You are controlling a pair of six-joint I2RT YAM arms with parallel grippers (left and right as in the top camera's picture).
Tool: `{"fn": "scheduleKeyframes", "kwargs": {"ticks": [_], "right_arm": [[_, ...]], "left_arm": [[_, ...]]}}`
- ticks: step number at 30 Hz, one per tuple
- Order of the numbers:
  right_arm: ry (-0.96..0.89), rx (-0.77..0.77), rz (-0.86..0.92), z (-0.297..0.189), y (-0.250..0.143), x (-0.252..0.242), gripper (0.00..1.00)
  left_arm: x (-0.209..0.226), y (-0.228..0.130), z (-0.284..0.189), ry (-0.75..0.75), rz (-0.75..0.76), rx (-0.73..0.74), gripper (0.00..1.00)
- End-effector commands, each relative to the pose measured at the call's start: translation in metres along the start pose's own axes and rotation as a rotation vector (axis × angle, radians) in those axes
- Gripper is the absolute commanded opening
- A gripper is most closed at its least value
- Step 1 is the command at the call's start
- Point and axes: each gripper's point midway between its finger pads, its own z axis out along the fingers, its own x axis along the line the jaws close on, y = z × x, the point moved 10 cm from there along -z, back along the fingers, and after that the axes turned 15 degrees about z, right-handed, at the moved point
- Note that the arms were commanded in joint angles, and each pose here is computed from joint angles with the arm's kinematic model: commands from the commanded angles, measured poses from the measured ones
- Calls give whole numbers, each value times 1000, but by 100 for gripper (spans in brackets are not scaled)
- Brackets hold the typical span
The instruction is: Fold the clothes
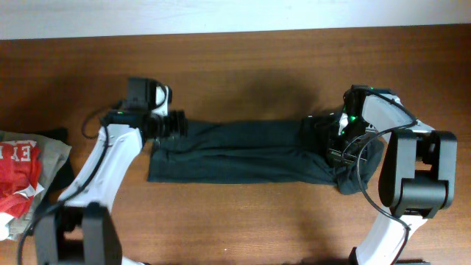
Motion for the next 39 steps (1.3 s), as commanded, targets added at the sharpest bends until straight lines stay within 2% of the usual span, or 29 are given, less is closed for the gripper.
{"fn": "scheduleKeyframes", "kwargs": {"ticks": [1, 2, 3, 4, 5, 9, 11, 13, 15, 18, 20, 22, 26, 29, 33, 34, 35, 36, 37, 39], "right_arm": [[12, -27, -2, 13, 9, 5, 4], [15, -33, -4, 10, 11, 6, 43], [23, -49, -6, 1, 13, 9, 75], [38, -72, -10, -11, 15, 12, 84], [65, -122, -19, -35, 18, 18, 99], [164, -260, -51, -115, 17, 34, 99], [199, -327, -65, -154, 13, 39, 99], [255, -437, -90, -199, 6, 43, 99], [304, -532, -108, -240, -8, 44, 99], [335, -625, -157, -281, -33, 38, 98], [336, -627, -158, -285, -38, 36, 99], [337, -620, -163, -284, -39, 38, 99], [336, -627, -214, -283, -45, 50, 99], [346, -643, -231, -284, -46, 56, 99], [339, -630, -228, -282, -47, 55, 99], [337, -625, -228, -282, -47, 54, 99], [334, -620, -227, -281, -48, 54, 99], [333, -617, -226, -281, -48, 54, 99], [330, -613, -225, -280, -49, 53, 99], [327, -606, -224, -280, -49, 53, 99]], "left_arm": [[-7, 37, -64, 13, 16, -195, 72], [-7, 41, -72, 15, 17, -210, 76], [-2, 39, -73, 24, -1, -197, 82], [4, 35, -71, 27, -21, -169, 83], [17, 29, -67, 7, -62, -130, 83], [47, 21, -57, -122, -169, -104, 84], [55, 16, -42, -144, -150, -57, 83], [56, 5, -10, -239, -161, 41, 83], [58, -3, 22, -396, -157, 82, 84], [78, -29, 60, -450, -231, 197, 79], [93, -42, 62, -448, -233, 228, 74], [108, -53, 59, -368, -251, 280, 74], [109, -54, 60, -366, -238, 279, 75], [91, -55, 76, -396, -203, 327, 75], [49, -57, 119, -578, -163, 353, 73], [42, -57, 124, -590, -146, 358, 65], [36, -56, 128, -600, -130, 353, 40], [35, -54, 129, -609, -127, 341, 7], [35, -53, 129, -614, -136, 331, 0], [41, -50, 130, -590, -153, 315, 0]]}}
